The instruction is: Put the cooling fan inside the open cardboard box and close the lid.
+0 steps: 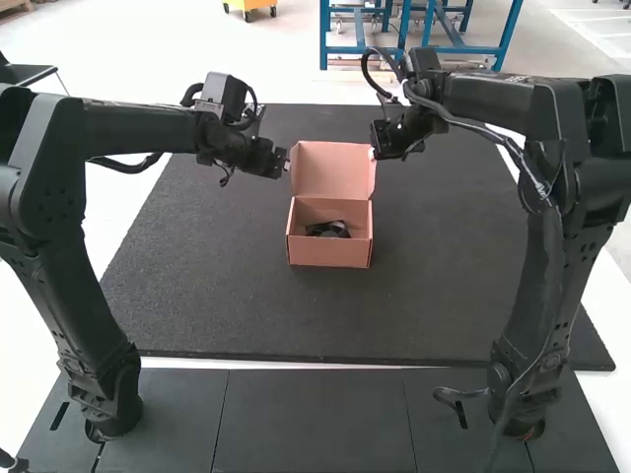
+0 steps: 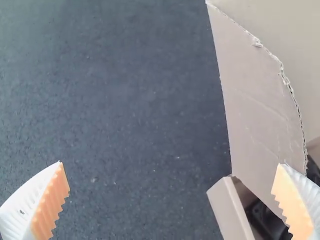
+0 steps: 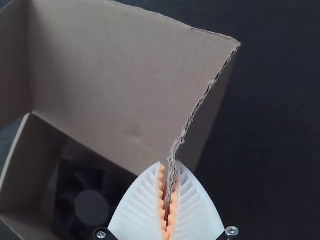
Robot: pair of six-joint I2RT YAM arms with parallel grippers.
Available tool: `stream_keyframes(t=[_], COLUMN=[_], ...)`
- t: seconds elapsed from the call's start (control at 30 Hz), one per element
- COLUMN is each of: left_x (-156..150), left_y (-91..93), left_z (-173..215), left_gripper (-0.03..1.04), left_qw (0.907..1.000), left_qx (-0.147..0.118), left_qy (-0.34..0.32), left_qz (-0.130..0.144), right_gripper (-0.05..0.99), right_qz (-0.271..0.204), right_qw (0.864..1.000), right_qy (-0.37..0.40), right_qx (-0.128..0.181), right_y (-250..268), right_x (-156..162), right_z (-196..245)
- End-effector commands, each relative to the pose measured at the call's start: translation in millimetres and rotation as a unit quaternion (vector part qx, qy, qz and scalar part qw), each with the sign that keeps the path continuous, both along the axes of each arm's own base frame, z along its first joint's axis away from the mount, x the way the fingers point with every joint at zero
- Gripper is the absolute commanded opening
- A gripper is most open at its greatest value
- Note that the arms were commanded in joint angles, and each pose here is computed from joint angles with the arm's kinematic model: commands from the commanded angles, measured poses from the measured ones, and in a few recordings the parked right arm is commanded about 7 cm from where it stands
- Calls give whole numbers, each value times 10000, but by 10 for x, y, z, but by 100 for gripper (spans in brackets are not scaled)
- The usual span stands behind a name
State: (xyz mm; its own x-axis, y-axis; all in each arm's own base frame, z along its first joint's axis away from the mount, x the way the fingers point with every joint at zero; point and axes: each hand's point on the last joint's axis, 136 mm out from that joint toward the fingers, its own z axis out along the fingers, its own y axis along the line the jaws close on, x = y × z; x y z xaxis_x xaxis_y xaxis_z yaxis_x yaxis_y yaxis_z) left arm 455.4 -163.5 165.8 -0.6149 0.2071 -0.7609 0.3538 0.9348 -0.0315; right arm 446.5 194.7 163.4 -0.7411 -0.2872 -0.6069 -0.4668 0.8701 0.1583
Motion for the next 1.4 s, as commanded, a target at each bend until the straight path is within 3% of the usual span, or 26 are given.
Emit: stream_keyframes(t=[0.0,0.83,0.9,1.1,1.23,1.37], left_x=[38,-313,-311,-262,-189,-161], left_y=[-83,-71,9,332,567,677], left_z=[296,371,369,243,345,357], left_gripper=[96,96,96,96,96,96], left_qw=[9994,9997,9997,9975,9934,9914], left_qx=[-182,-182,-204,151,198,219], left_qy=[-276,-125,-114,-163,-327,-381], left_qz=[-60,-135,95,670,1078,1237], right_gripper=[-2,-2,-2,-2,-2,-2], right_qz=[343,527,513,491,490,502], right_qw=[9991,9955,9955,9957,9955,9952], right_qy=[202,790,800,779,808,837], right_qx=[157,-58,-57,-47,-58,-77], right_y=[232,247,238,215,207,199], right_x=[-205,-594,-597,-600,-619,-638], right_z=[32,-21,-22,19,14,6])
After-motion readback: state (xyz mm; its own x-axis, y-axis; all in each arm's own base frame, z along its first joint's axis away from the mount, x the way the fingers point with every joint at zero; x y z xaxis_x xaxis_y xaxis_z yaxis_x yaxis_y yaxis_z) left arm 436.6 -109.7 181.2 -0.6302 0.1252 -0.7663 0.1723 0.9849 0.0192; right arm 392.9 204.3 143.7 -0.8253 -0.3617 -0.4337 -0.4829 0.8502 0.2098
